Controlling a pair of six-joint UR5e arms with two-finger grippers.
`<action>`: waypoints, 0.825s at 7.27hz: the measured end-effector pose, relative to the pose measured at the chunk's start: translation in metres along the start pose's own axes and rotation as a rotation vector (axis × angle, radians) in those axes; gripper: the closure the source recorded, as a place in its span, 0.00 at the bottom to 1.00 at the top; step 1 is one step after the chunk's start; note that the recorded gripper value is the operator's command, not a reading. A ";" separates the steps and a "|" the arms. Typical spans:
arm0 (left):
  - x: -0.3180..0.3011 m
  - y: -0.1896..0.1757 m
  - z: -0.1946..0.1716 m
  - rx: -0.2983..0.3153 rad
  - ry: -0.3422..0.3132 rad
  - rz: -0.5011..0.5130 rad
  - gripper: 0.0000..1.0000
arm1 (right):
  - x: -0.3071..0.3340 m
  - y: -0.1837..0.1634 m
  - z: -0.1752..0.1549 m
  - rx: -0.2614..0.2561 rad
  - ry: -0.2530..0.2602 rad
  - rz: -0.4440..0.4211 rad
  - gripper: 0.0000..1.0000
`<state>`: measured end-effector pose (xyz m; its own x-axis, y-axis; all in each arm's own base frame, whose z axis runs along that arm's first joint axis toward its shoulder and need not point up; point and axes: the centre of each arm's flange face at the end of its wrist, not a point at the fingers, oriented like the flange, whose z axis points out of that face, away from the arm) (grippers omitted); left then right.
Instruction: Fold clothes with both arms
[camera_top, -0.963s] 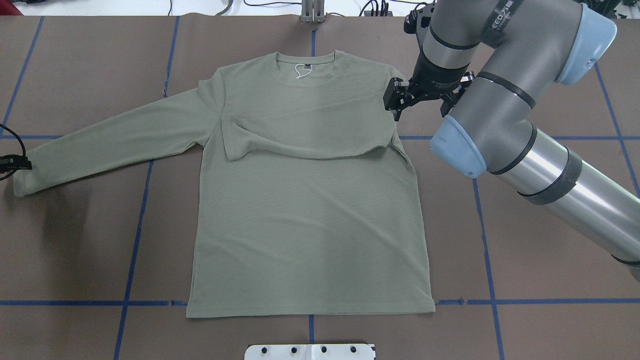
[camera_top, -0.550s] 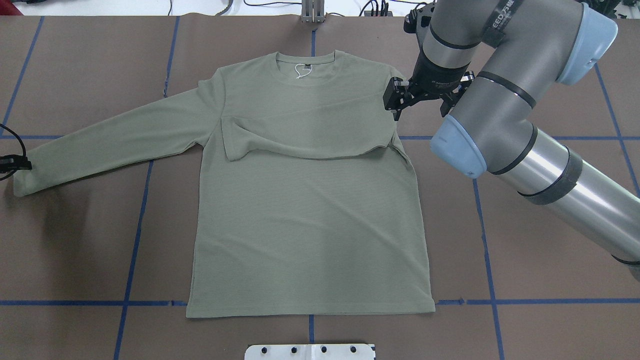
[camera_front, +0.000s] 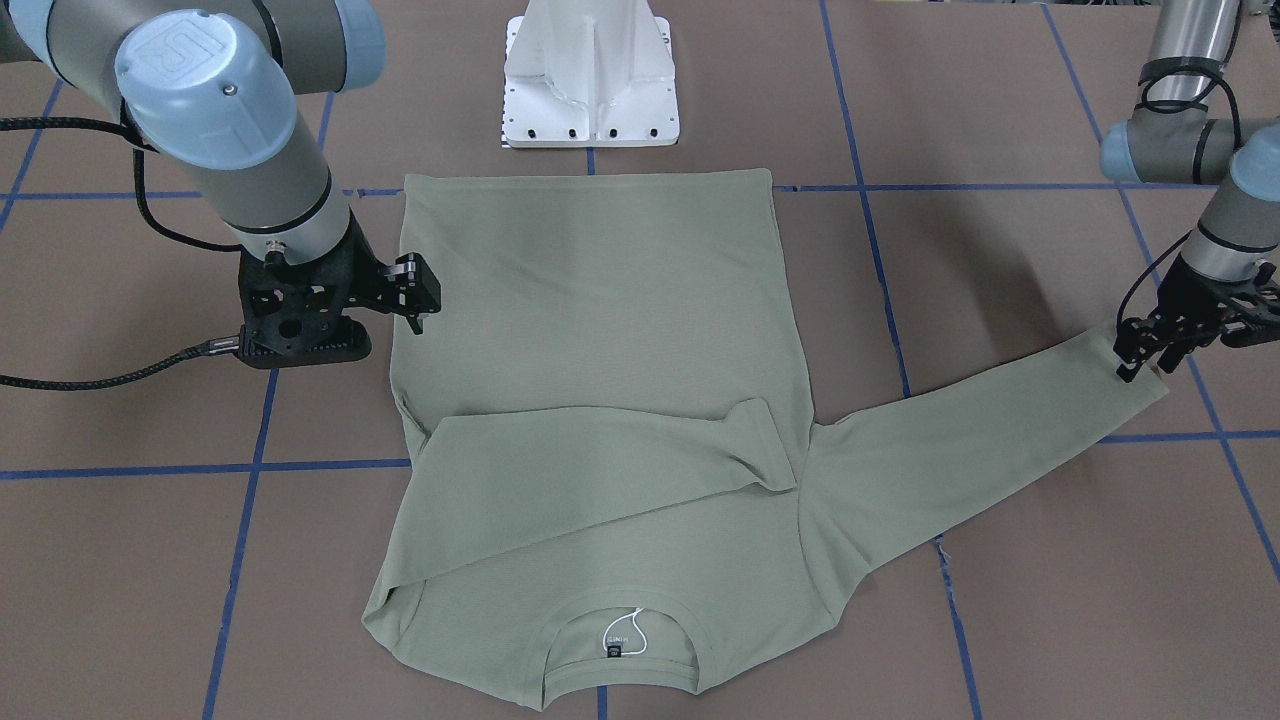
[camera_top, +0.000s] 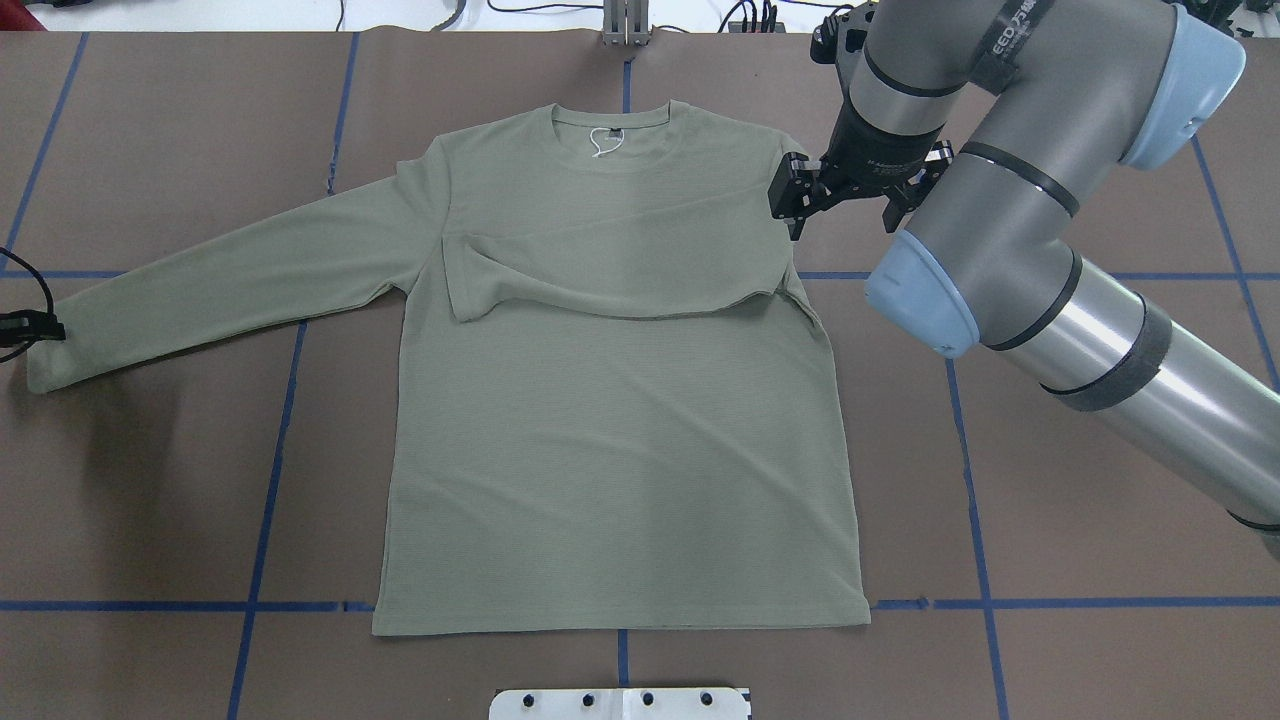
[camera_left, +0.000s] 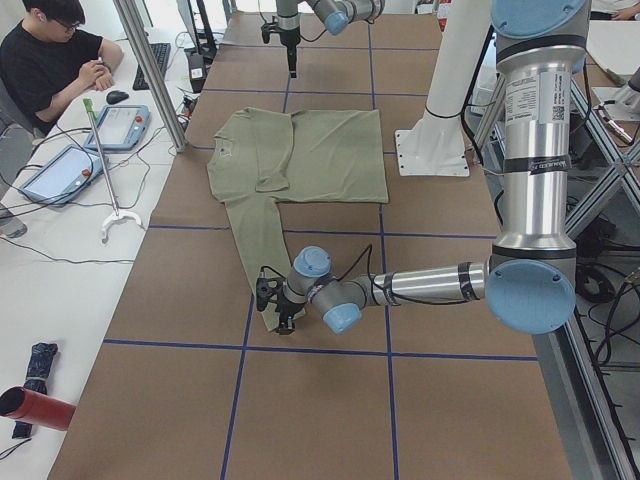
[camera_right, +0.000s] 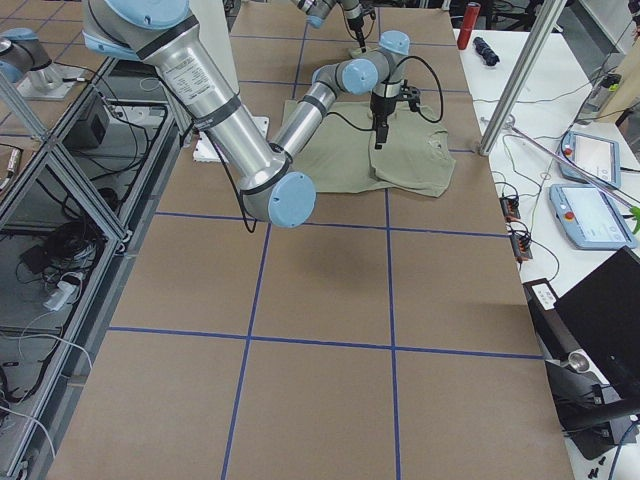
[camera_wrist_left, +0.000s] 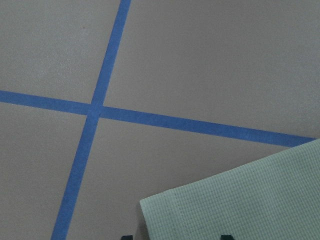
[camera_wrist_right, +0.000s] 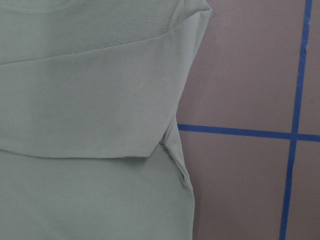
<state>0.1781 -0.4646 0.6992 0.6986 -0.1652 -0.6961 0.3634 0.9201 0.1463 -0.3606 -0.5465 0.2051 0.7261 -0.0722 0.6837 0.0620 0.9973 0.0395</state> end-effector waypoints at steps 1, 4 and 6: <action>0.000 0.000 0.000 0.000 -0.001 0.000 0.34 | 0.000 0.000 0.000 0.001 0.000 0.000 0.00; 0.000 0.000 0.000 0.000 -0.001 0.000 0.66 | 0.001 0.000 -0.001 0.001 -0.001 0.001 0.00; 0.000 0.000 0.000 0.000 -0.001 0.000 0.86 | 0.002 -0.001 -0.002 0.003 -0.002 0.002 0.00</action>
<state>0.1782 -0.4643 0.6991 0.6990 -0.1652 -0.6957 0.3632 0.9201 0.1464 -0.3578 -0.5481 0.2045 0.7250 -0.0697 0.6852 0.0582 0.9975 0.0400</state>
